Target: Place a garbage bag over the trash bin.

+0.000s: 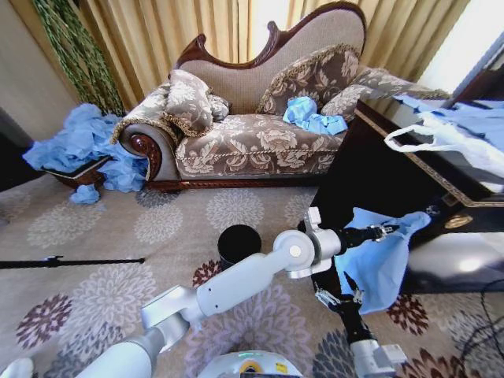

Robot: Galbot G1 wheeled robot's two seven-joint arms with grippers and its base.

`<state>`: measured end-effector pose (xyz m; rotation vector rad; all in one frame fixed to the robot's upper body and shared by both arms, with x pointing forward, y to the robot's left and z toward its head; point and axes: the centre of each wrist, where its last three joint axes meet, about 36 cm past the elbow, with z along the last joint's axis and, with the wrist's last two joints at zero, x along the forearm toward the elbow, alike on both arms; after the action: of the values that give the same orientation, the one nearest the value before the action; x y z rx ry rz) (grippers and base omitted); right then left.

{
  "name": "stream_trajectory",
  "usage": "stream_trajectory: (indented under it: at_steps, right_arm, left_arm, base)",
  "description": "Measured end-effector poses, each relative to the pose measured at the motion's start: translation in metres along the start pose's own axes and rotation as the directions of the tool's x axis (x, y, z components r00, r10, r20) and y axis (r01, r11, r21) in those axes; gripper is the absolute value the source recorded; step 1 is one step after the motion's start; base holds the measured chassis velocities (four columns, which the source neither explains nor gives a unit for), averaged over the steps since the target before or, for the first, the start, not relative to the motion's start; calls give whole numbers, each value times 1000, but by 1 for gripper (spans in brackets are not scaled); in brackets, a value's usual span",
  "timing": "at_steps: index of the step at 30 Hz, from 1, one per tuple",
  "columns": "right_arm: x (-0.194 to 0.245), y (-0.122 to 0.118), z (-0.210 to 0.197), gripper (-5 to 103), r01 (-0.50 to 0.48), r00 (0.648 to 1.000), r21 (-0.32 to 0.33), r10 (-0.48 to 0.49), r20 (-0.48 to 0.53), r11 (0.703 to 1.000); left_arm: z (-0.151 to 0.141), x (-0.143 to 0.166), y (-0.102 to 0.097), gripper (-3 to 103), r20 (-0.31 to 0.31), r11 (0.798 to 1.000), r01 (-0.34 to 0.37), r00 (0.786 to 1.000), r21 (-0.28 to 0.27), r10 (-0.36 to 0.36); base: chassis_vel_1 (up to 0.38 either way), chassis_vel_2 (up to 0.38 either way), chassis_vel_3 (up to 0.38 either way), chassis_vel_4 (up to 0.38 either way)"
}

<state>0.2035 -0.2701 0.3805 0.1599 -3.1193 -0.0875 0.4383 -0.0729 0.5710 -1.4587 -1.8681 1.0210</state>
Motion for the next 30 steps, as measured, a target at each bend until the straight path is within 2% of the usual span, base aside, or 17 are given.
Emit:
stream_trajectory:
  at_steps: [15,30]
  right_arm:
    - [-1,0,1,100,2,1000,-6,-2,-2,1000]
    - [0,1,0,100,-1,1000,-8,1,-1,1000]
  left_arm:
    - [1,9,9,0,-11,998,55,998,-11,-55]
    - [10,25,33,0,-26,991,134,991,-12,-134]
  base:
    - [0,0,0,0]
    - [0,0,0,0]
